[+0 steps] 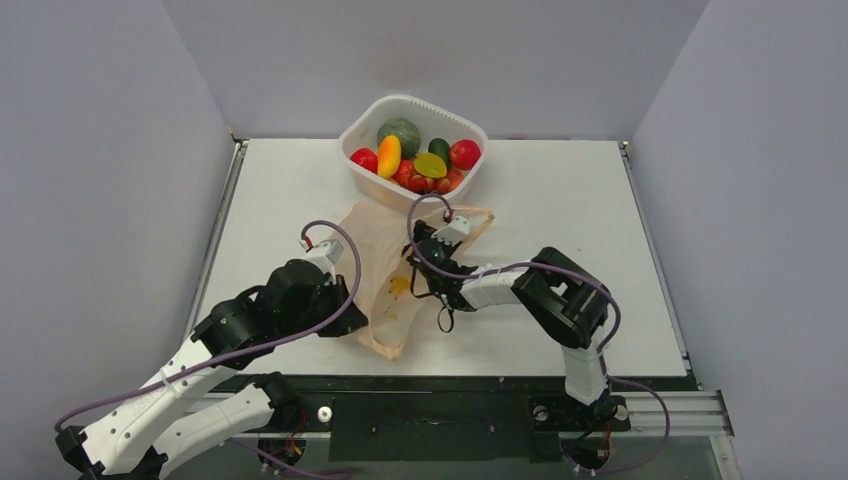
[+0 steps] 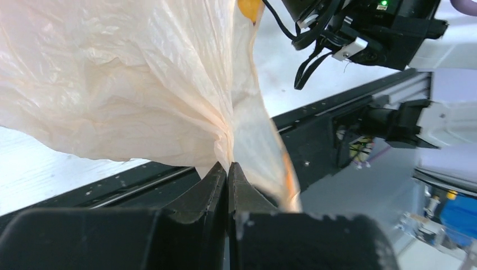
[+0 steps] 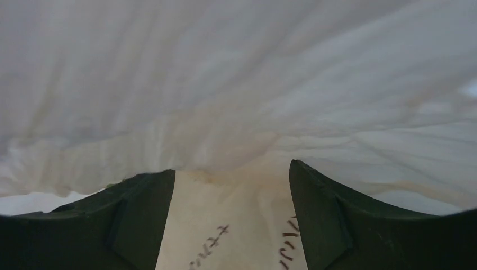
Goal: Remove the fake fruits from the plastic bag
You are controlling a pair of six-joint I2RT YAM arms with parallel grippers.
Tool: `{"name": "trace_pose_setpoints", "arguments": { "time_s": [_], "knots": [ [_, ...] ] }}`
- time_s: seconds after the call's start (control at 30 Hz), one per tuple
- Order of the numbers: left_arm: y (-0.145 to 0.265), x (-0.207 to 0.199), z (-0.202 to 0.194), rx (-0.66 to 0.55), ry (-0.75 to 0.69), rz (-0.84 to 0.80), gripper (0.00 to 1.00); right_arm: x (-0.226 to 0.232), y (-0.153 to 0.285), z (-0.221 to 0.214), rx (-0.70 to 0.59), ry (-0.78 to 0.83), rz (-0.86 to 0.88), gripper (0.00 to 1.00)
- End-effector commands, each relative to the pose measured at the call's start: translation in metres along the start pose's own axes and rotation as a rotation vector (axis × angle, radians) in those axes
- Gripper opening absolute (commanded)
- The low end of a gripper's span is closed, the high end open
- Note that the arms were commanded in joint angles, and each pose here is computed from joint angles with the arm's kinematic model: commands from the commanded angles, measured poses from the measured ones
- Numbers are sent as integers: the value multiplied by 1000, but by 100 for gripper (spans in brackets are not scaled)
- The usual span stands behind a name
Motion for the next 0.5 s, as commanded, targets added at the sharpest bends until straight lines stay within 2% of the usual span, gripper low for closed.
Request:
{"name": "trace_pose_setpoints", "arguments": {
  "time_s": [0.0,0.2,0.27,0.47],
  "knots": [
    [23,-27,18,-63,-3,-192,0,-24,25,71,-232,-35,-136,70],
    [9,-30,16,-39,-10,-217,0,-57,79,120,-315,27,-209,71],
    [0,-31,14,-19,-9,-232,0,-56,93,119,-294,55,-186,71],
    [-21,-31,14,8,-16,-194,0,-21,115,75,-131,86,-14,71]
  ]
}}
Point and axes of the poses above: each gripper's point midway between its finger pads, its own y axis back along the fingers, its own x axis along the line the jaws close on, z = x × y, the point moved 9 cm from there along y, back along the fingers, and after that the axes turned 2 degrees about -y, right-handed, at the moved point
